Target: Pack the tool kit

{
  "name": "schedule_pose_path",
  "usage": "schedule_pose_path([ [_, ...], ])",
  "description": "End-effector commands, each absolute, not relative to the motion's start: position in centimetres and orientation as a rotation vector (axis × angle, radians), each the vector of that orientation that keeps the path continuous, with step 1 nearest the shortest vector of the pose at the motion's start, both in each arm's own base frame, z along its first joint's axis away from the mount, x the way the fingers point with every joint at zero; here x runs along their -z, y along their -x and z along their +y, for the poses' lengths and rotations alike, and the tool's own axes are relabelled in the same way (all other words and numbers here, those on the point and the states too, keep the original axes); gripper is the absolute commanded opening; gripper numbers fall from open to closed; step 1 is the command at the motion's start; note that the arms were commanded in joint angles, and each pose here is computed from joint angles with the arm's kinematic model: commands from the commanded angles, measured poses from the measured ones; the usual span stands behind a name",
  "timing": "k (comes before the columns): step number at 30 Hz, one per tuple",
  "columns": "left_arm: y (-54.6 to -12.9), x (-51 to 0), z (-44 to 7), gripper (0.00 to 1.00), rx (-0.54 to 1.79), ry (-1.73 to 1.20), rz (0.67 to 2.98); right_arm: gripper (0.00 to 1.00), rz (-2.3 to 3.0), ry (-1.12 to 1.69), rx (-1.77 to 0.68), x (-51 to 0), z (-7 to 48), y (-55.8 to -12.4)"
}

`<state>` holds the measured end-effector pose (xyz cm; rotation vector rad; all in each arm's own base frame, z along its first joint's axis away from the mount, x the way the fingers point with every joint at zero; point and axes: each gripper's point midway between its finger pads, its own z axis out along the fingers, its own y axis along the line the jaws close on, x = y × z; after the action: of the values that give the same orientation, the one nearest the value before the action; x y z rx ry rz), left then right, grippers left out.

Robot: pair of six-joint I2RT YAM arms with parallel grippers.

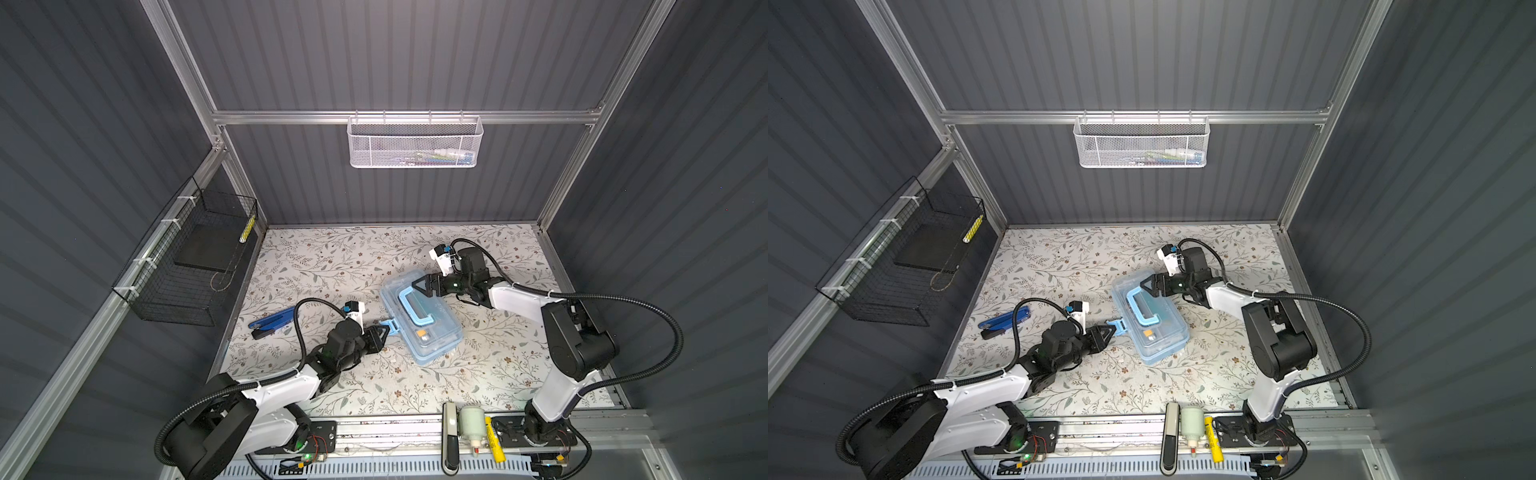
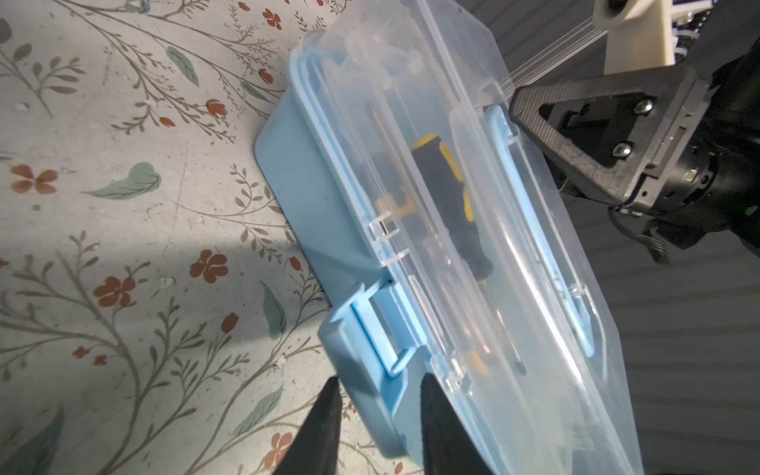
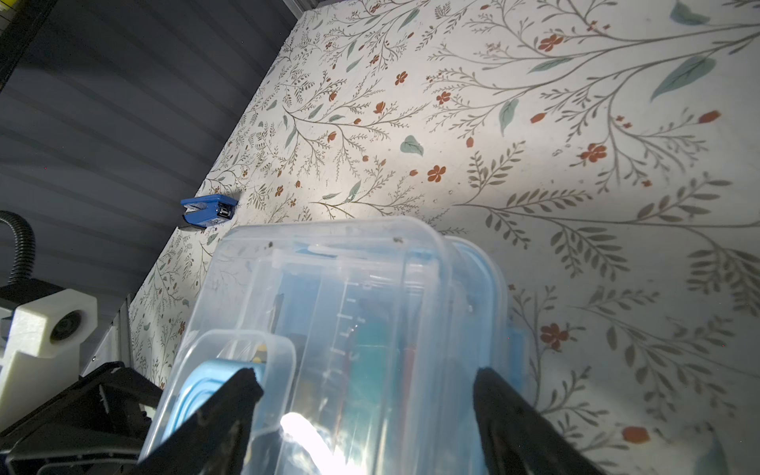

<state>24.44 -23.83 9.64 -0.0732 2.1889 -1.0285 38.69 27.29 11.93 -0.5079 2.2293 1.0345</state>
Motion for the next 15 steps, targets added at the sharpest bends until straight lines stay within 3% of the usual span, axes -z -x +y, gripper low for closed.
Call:
schedule_pose_path([
  [1,-24.78,-10.60,-24.13,0.34,1.007,0.039,2.171,0.83,2.481,0.482,-1.064,-6.22,27.04,-34.98],
  [15,-25.35,-11.48,-24.22,0.30,0.876,-0.075,2.222,0.82,2.489,0.483,-1.069,-6.06,27.16,-35.04],
])
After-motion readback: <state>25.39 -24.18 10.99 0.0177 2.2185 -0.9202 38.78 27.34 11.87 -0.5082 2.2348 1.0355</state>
